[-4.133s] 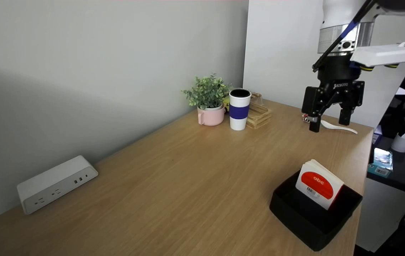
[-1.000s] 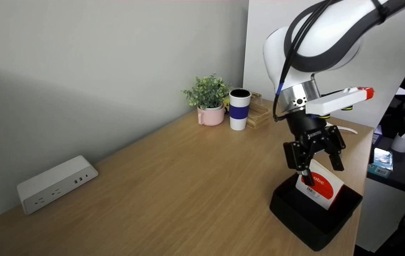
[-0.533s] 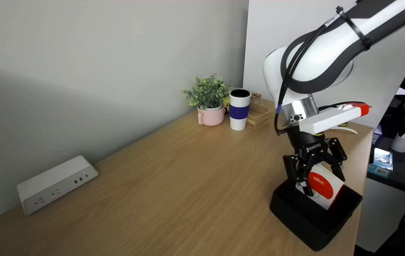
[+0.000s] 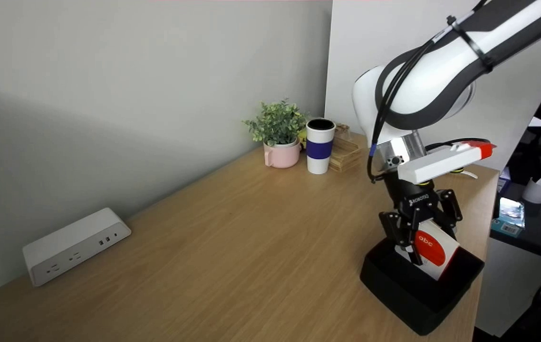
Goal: Put the alphabet booklet on the table
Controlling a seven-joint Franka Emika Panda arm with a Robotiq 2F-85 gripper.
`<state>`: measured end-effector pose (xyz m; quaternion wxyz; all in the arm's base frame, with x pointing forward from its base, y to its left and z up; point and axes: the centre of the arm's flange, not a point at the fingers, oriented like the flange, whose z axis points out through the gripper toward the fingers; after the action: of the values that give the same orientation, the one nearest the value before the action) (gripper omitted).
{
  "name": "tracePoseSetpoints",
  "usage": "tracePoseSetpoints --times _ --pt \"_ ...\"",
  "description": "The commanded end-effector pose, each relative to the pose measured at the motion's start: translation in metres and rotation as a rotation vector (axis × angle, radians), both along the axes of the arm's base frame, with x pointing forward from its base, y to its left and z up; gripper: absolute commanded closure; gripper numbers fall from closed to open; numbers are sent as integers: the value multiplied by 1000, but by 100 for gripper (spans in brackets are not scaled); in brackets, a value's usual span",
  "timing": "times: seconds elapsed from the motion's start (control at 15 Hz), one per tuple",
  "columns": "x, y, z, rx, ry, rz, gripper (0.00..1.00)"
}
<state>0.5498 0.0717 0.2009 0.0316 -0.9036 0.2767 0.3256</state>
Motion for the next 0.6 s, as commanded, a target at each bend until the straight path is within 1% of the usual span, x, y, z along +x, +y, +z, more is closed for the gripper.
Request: tracePoseSetpoints --times 0.0,0.4,0.47,0.53 --pt "-3 -1 -3 -12 -13 -19 50" --pt "-2 0 -4 -17 -17 -24 92" --pt "-2 0 -4 -17 -18 -25 98" --pt "-3 0 -3 -18 -21 -28 100"
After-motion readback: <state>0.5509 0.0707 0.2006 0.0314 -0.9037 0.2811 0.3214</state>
